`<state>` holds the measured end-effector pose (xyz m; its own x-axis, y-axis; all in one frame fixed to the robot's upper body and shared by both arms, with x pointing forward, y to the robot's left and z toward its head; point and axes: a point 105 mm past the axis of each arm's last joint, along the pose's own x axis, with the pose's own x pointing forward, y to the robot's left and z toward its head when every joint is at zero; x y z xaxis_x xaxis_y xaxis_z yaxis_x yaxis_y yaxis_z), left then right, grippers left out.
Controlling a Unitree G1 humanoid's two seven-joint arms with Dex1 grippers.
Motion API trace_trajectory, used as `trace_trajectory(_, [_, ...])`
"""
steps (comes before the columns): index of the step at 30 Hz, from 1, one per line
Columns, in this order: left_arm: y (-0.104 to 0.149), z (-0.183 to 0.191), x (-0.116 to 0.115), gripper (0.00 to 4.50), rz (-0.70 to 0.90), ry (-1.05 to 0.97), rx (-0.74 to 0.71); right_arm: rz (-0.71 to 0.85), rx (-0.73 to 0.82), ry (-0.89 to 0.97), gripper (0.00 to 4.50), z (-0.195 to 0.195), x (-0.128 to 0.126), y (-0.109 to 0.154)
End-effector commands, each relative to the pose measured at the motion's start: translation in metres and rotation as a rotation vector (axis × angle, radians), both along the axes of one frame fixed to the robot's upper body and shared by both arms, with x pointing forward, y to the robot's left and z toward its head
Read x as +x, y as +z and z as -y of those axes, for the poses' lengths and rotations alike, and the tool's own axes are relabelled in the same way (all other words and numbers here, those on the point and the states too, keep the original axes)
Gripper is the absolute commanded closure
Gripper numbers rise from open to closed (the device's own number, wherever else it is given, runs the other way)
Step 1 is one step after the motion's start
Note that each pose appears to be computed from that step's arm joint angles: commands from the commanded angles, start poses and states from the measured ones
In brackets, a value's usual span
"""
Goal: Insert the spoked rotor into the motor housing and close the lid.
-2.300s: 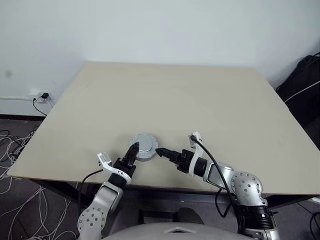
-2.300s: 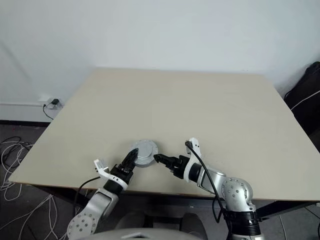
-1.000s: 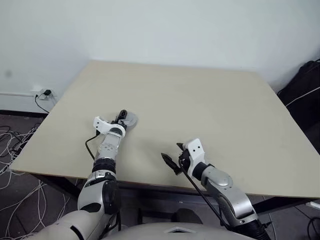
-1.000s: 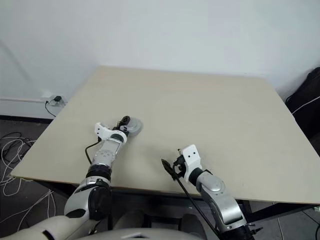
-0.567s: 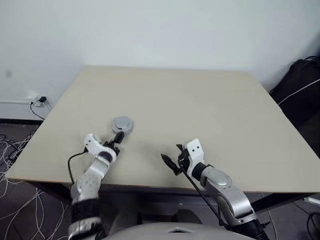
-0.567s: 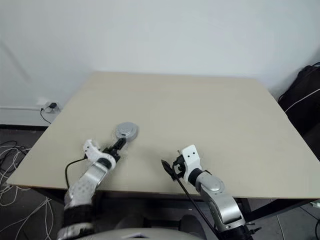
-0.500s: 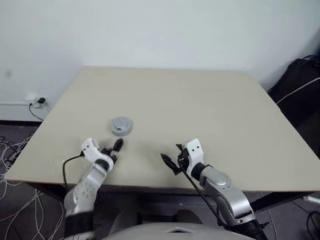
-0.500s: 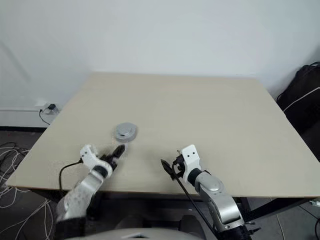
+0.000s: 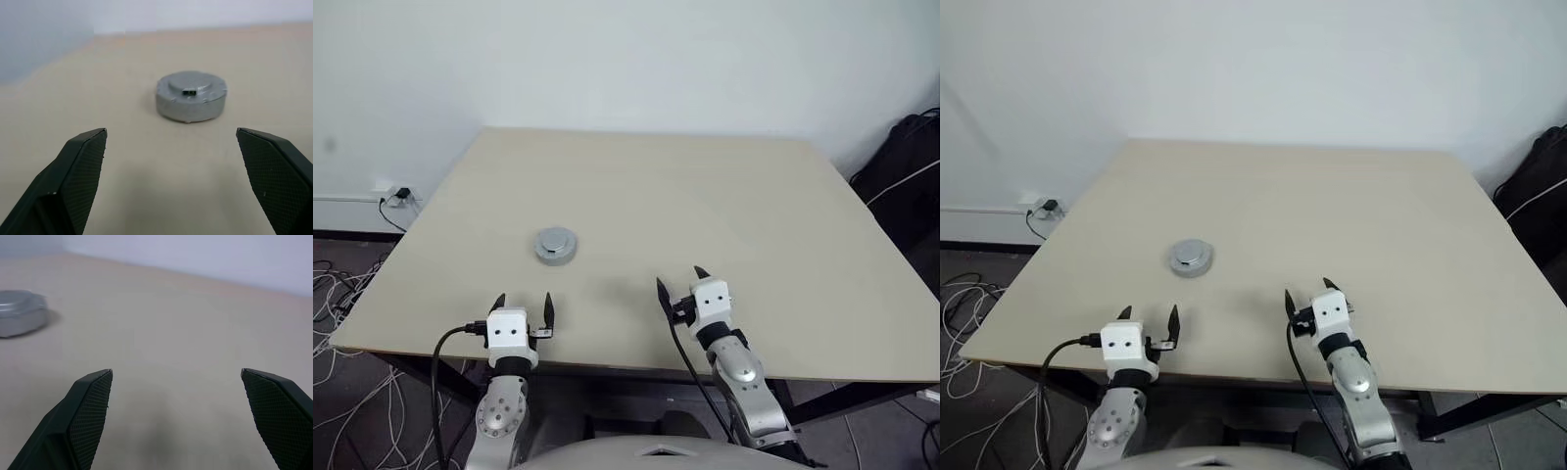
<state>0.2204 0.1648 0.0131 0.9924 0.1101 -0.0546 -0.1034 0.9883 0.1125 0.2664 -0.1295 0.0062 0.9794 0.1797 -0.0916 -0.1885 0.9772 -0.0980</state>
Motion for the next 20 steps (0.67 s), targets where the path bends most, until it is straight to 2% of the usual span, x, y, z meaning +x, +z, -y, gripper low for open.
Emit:
trace_trajectory(1, [0.013, -0.004, 0.004, 0.03, 0.086, 0.055, 0.014, 0.058, 0.028, -0.103, 0.0, 0.014, -0.002, 0.007])
trace_trajectory(8, [0.015, -0.009, 0.008, 0.03, 0.112, 0.098, 0.001, 0.057, 0.055, -0.176, 0.0, 0.026, -0.003, 0.009])
trace_trajectory(20, [0.012, -0.008, 0.007, 0.03, 0.109, 0.092, 0.0, 0.041, 0.039, -0.149, 0.0, 0.019, 0.006, 0.007])
